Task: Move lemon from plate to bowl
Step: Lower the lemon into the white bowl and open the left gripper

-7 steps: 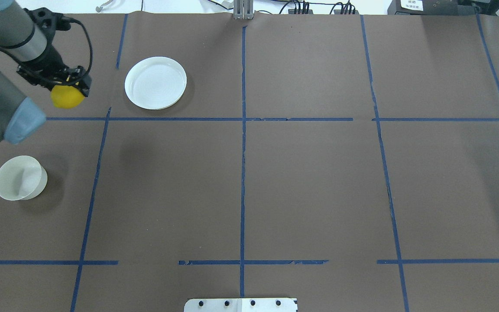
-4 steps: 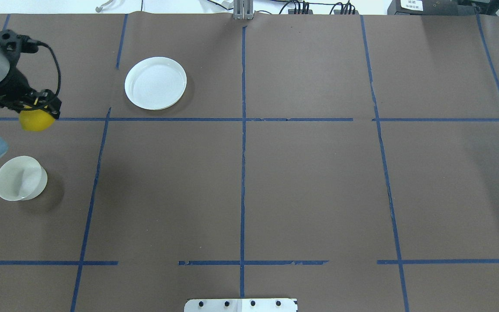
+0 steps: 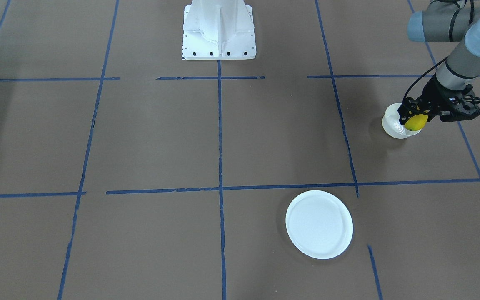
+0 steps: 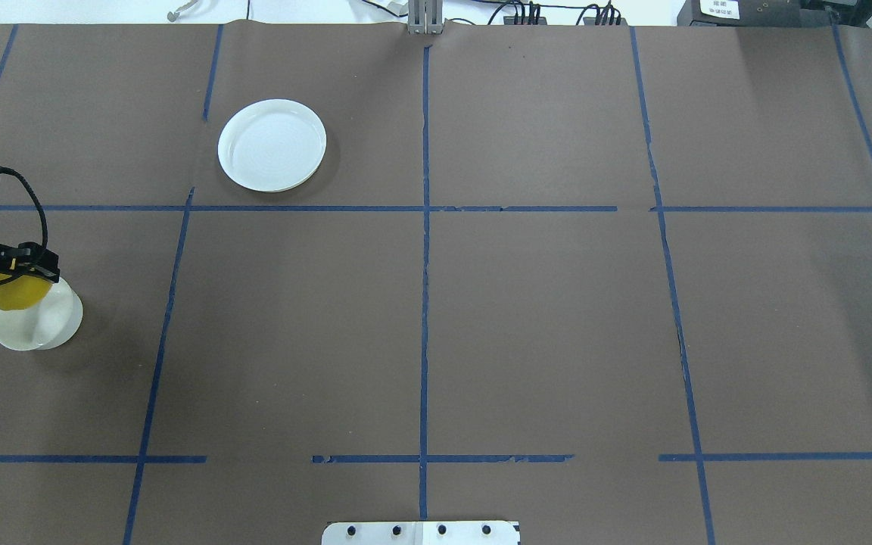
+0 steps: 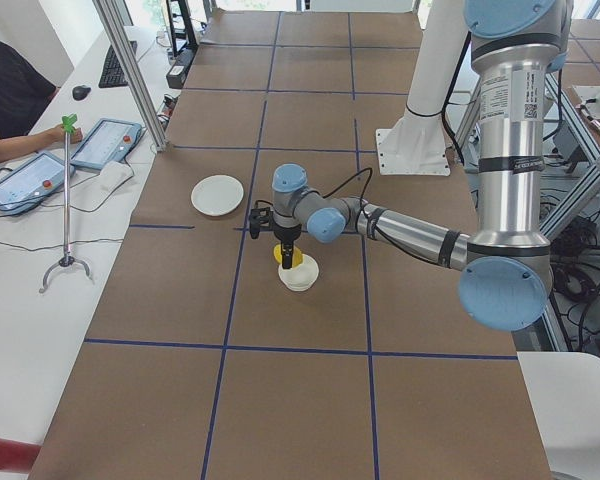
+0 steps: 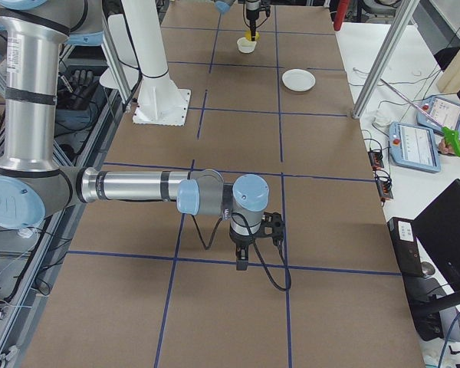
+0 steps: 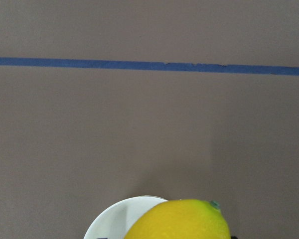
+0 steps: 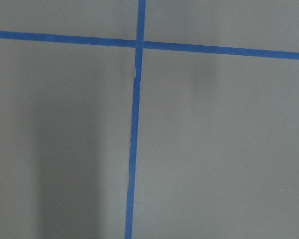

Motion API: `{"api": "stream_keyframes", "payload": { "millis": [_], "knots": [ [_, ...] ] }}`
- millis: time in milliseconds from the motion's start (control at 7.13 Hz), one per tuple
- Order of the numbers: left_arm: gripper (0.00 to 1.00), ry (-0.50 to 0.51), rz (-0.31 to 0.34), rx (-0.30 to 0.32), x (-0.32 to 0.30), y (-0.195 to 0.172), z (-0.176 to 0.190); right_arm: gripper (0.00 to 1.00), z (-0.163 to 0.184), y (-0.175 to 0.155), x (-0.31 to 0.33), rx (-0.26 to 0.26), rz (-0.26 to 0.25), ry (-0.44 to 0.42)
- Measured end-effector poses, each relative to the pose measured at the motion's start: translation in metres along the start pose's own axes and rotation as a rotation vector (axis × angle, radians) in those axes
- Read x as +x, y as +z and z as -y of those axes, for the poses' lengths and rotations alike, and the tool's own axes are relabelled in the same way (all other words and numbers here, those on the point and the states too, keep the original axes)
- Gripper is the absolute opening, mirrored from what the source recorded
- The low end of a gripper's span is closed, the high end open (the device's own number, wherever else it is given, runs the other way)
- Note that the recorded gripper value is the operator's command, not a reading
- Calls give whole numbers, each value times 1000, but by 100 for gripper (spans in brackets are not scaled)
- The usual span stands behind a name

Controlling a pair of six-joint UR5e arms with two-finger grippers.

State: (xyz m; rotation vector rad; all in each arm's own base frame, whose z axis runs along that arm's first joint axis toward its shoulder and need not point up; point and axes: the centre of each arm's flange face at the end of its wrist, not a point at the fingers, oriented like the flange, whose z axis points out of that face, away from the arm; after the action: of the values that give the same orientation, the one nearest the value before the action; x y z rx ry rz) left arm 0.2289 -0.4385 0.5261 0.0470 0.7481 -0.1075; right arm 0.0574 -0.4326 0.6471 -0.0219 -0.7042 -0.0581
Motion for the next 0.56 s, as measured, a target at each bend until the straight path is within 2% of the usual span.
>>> {"api": "stream_keyframes", "payload": {
  "millis": [561],
  "knots": [
    [0,12,26,-20,-16,25,-22,100,0,0,0,0,0,0]
  ]
}}
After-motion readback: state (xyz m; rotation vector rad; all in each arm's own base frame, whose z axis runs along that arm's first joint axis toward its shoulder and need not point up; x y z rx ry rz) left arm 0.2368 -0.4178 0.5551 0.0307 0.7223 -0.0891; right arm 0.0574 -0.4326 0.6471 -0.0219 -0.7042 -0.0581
